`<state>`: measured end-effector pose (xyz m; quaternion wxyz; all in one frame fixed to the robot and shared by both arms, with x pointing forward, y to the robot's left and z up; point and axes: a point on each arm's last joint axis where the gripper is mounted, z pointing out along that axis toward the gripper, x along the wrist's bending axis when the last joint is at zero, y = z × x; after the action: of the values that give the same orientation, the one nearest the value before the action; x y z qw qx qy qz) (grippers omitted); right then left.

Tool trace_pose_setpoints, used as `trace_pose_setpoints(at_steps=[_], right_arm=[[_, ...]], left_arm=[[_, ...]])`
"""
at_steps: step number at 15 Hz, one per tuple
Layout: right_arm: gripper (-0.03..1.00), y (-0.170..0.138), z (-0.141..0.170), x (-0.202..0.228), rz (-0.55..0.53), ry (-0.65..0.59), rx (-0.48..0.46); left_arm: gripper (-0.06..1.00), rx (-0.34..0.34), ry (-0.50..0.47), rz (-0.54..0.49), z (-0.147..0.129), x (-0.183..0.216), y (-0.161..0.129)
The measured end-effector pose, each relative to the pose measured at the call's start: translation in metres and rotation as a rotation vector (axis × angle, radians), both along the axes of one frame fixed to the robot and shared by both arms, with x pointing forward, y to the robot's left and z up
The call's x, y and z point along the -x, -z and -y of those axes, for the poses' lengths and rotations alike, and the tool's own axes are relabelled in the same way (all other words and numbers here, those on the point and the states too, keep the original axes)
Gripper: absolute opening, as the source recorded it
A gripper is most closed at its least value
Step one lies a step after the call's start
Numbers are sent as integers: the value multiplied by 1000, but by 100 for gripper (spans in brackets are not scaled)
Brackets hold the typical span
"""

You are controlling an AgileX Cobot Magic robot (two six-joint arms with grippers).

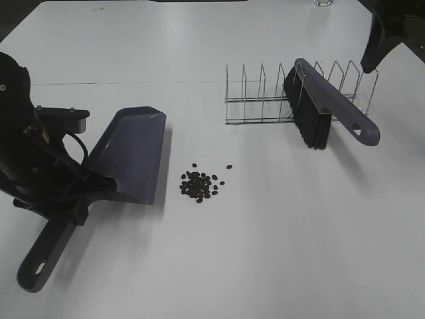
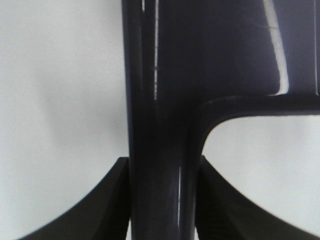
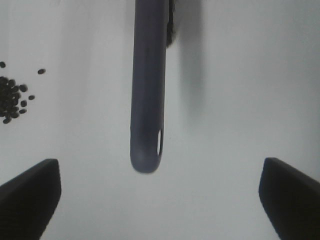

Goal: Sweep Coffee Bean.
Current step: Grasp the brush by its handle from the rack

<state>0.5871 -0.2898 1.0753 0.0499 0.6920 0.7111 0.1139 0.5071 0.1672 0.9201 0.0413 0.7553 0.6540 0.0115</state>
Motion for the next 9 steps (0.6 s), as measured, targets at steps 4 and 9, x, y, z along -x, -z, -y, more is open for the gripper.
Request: trace_pose_setpoints(at_steps=[4, 9], right_arm=[[98, 33, 0, -59, -29, -24, 5], [96, 66, -5, -106, -29, -48, -49]], left_arm=[[32, 3, -2, 1, 0, 0, 0], [32, 6, -26, 2, 0, 0, 0]])
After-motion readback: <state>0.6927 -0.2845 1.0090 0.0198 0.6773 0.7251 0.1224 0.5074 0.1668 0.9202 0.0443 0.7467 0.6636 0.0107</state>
